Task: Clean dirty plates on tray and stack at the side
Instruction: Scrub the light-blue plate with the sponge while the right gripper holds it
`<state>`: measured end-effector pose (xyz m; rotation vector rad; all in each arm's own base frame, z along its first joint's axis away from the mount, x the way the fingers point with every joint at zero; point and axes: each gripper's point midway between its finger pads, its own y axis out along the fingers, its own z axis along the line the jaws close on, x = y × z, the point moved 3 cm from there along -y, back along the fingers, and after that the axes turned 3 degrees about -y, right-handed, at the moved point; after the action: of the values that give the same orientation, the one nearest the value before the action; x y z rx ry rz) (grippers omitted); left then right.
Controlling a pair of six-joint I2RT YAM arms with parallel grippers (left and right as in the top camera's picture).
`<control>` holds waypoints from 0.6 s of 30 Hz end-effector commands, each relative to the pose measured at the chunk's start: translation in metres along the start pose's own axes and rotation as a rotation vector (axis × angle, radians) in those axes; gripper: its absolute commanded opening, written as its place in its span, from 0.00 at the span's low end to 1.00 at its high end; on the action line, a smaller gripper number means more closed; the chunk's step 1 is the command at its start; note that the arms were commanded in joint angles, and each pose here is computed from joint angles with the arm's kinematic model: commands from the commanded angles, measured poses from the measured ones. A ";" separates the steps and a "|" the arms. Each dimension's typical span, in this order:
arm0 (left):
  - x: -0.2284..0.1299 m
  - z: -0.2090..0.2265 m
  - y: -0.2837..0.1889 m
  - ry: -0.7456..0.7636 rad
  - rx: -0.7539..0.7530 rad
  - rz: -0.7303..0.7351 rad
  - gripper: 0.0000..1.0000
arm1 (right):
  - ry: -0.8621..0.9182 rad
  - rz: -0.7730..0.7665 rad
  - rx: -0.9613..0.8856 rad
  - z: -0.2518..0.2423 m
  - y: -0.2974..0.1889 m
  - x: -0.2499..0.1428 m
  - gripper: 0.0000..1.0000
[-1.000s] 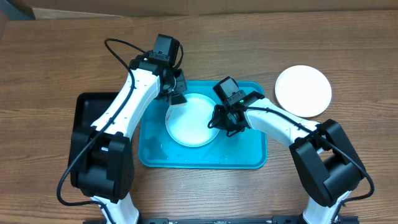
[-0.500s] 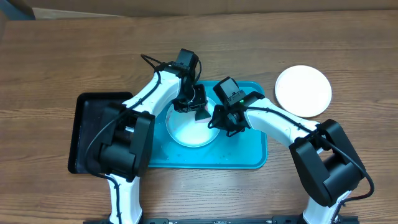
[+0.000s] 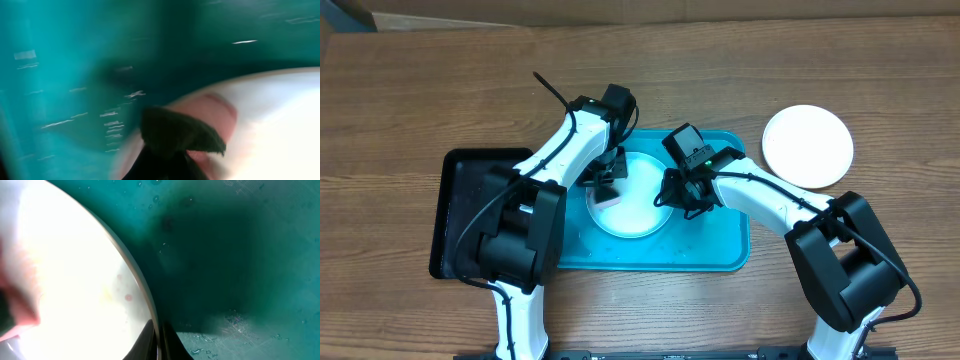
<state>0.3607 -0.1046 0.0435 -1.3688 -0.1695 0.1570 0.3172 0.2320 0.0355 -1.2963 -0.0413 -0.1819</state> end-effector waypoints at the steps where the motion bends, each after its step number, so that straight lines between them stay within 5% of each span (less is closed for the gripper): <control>1: 0.020 0.064 0.008 0.024 0.389 -0.100 0.04 | 0.011 -0.007 -0.095 -0.020 0.009 -0.001 0.04; 5: 0.028 0.073 -0.014 0.033 0.451 -0.120 0.04 | 0.011 -0.008 -0.094 -0.020 0.009 -0.001 0.04; 9: 0.033 0.054 -0.030 0.006 0.305 -0.089 0.04 | 0.011 -0.007 -0.094 -0.020 0.009 -0.001 0.04; 18: 0.009 -0.053 -0.046 0.162 -0.439 0.134 0.04 | 0.011 -0.008 -0.094 -0.020 0.009 -0.001 0.04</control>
<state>0.3903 -0.1126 0.0772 -1.5119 -0.1339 0.1301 0.3156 0.2325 0.0352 -1.3021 -0.0419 -0.1739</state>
